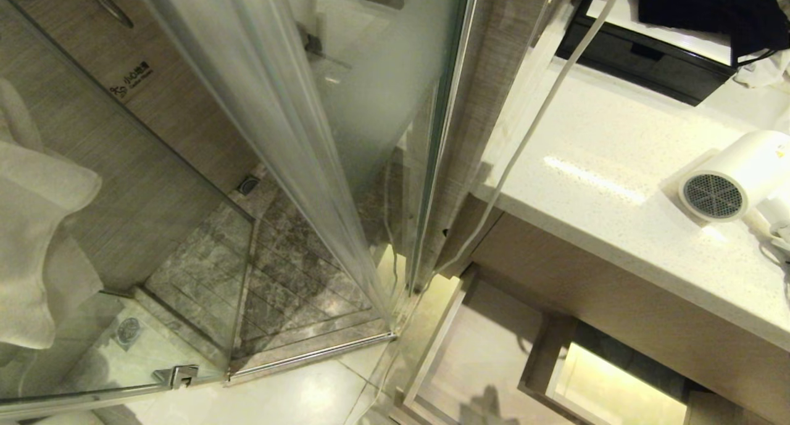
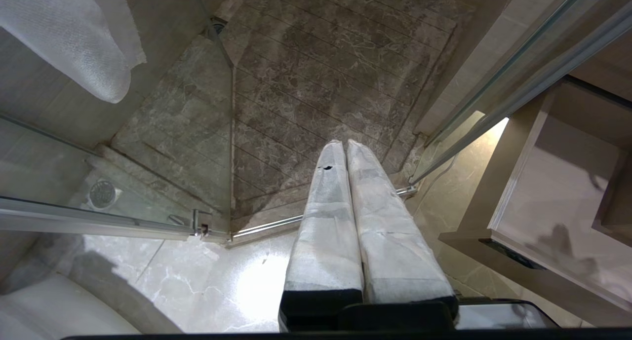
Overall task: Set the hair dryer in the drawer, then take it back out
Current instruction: Pick up the hairdryer
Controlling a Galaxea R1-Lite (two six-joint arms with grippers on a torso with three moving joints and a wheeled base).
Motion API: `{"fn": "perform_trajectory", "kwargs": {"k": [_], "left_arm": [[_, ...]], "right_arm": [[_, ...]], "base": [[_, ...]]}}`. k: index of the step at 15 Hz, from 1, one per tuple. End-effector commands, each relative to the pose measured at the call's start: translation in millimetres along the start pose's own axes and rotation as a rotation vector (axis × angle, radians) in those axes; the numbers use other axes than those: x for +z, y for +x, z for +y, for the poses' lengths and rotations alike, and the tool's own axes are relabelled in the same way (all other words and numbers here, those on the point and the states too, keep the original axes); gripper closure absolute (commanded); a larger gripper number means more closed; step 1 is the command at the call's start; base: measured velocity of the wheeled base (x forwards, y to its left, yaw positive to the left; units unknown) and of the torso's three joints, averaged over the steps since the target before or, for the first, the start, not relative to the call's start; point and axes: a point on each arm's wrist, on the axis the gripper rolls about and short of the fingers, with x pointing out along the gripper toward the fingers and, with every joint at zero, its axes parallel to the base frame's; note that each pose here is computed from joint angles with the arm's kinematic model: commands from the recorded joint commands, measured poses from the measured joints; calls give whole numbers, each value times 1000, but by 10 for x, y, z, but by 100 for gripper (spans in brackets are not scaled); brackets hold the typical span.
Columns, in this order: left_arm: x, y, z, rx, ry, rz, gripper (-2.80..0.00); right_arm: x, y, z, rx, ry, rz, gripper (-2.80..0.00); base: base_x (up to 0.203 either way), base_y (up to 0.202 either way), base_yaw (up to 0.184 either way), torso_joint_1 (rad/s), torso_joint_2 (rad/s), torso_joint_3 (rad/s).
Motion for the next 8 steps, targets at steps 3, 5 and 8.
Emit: {"fn": "perform_trajectory", "kwargs": {"k": [3,5,8], "left_arm": [[0,0,0,0,0,-1,0],[0,0,0,1,0,-1,0],[0,0,0,0,0,-1,0]], "right_arm": [[1,1,0,1,-1,0,0],[1,1,0,1,0,1,0],[1,1,0,1,0,1,0]], "base": [[0,0,0,213,-111,115],[0,0,0,158,-53,69],[0,0,0,29,-17,21]]}}
